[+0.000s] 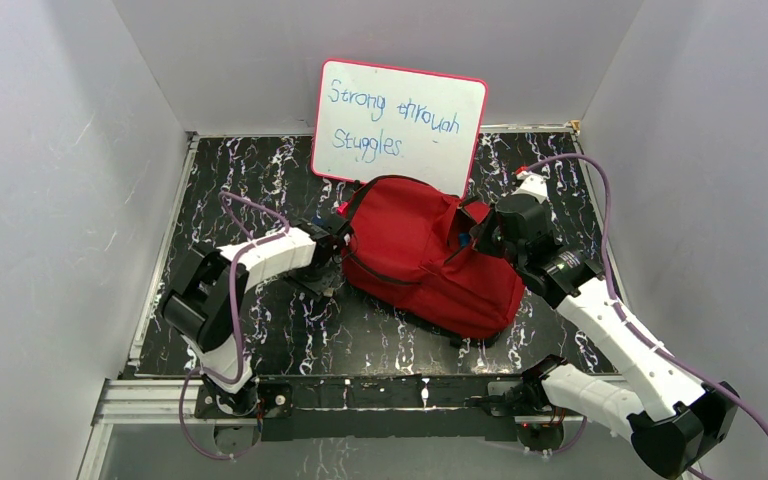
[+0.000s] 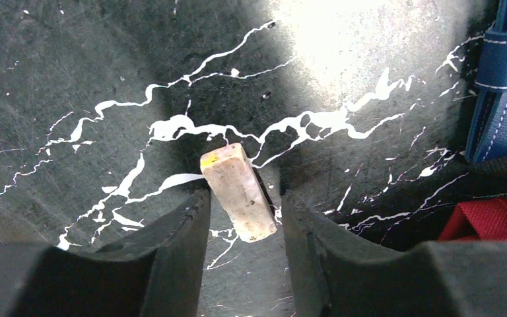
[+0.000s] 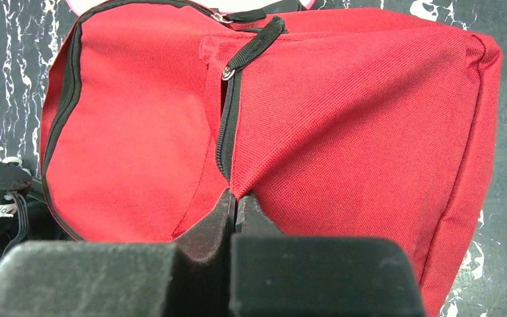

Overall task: Pack the student bag
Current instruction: Pick up the stationery from the center of the board, then place the stationery in the student bag.

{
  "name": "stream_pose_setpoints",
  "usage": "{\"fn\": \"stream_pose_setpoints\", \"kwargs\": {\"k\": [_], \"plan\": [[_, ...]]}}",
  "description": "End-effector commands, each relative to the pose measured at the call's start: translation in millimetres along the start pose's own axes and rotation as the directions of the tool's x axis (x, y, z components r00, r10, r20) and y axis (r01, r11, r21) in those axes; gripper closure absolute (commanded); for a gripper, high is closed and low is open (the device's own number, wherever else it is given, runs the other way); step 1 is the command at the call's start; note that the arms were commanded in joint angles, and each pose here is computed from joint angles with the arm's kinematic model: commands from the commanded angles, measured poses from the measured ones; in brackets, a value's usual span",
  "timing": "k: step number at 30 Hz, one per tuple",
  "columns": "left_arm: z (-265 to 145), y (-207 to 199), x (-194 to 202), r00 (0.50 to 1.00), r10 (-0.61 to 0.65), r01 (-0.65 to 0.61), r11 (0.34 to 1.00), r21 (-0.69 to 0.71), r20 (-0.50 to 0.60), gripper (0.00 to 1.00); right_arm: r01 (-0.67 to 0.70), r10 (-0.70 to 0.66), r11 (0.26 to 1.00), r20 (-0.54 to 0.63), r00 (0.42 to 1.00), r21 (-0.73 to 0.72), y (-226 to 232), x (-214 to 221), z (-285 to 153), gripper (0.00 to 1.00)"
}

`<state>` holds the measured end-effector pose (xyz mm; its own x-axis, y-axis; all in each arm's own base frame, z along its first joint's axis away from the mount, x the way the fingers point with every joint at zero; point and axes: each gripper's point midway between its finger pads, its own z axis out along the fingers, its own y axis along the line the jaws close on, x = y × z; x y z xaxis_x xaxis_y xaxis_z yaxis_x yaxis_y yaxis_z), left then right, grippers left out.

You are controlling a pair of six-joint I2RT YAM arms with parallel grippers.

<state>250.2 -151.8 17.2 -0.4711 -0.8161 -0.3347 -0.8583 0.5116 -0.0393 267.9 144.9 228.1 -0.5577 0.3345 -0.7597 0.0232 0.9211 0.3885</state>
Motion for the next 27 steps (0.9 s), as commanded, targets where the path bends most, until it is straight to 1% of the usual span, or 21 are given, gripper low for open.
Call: {"fn": "stream_pose_setpoints", "kwargs": {"k": [1,3,6,9,12,14,16,18,19,20,21,22,23,24,25,27], "plan": [[6.1,15.0,6.2,0.999,-0.018,0.017,1.0,-0.023,-0.034,0.64,-0.041,0.043,0.999,0.076,0.996,-0.028,6.6,-19.0,-5.5,1.0],[6.0,15.9,5.7,0.999,-0.018,0.018,1.0,-0.015,-0.032,0.76,-0.042,0.044,0.999,0.077,0.996,-0.029,6.9,-19.4,-5.5,1.0],[2.5,18.7,-0.7,1.0,-0.026,0.026,1.0,0.002,-0.009,0.87,-0.04,0.043,0.999,0.082,0.996,-0.03,7.2,-21.4,-6.1,1.0],[-6.5,23.7,-14.4,0.999,-0.041,0.04,0.999,0.027,0.033,0.9,-0.04,0.042,0.999,0.086,0.995,-0.03,7.6,-22.6,-6.6,1.0],[-27.4,27.7,-38.7,0.992,-0.055,0.048,0.996,0.07,0.112,0.9,-0.043,0.047,0.998,0.085,0.995,-0.038,9.4,-23.0,-6.8,1.0],[-50.3,20.4,-59.2,0.983,-0.03,0.003,0.989,0.15,0.18,0.9,-0.045,0.048,0.998,0.081,0.996,-0.042,10.2,-22.2,-6.2,1.0],[-77.8,5.7,-77.5,0.969,0.016,-0.081,0.963,0.256,0.247,0.9,-0.046,0.05,0.998,0.078,0.996,-0.046,11.2,-21.8,-5.6,1.0],[-118.8,-23.1,-89.5,0.948,0.077,-0.211,0.878,0.429,0.308,0.9,-0.047,0.051,0.998,0.081,0.995,-0.051,12.4,-22.5,-6.2,1.0],[-142.6,-38.2,-89.9,0.934,0.122,-0.29,0.805,0.518,0.335,0.91,-0.048,0.052,0.998,0.084,0.995,-0.052,12.3,-23.7,-7.2,1.0],[-169.6,-55.1,-88.0,0.915,0.158,-0.368,0.703,0.609,0.37,0.94,-0.048,0.053,0.997,0.088,0.995,-0.054,12.6,-24.7,-8.0,1.0],[-198.6,-69.7,-80.7,0.896,0.197,-0.435,0.572,0.695,0.399,0.95,-0.049,0.054,0.997,0.093,0.994,-0.055,12.5,-25.6,-8.8,1.0],[-229.9,-82.9,-73.1,0.876,0.209,-0.482,0.421,0.768,0.435,0.96,-0.05,0.055,0.997,0.096,0.994,-0.056,12.6,-26.5,-9.5,1.0],[-255.6,-91.9,-65.4,0.864,0.209,-0.502,0.293,0.814,0.458,0.95,-0.052,0.057,0.997,0.1,0.993,-0.059,13.0,-27.6,-10.5,1.0],[-274.3,-99.0,-59.7,0.861,0.204,-0.503,0.205,0.839,0.466,0.95,-0.053,0.059,0.997,0.104,0.993,-0.062,13.6,-28.8,-11.3,1.0],[-284.7,-106.9,-53.0,0.858,0.213,-0.501,0.151,0.852,0.467,0.95,-0.053,0.06,0.996,0.105,0.993,-0.065,14.1,-29.5,-11.9,1.0],[-295.7,-124.2,-35.0,0.828,0.276,-0.524,0.071,0.849,0.488,0.96,-0.057,0.064,0.996,0.106,0.992,-0.067,14.5,-29.9,-12.4,1.0]]}}
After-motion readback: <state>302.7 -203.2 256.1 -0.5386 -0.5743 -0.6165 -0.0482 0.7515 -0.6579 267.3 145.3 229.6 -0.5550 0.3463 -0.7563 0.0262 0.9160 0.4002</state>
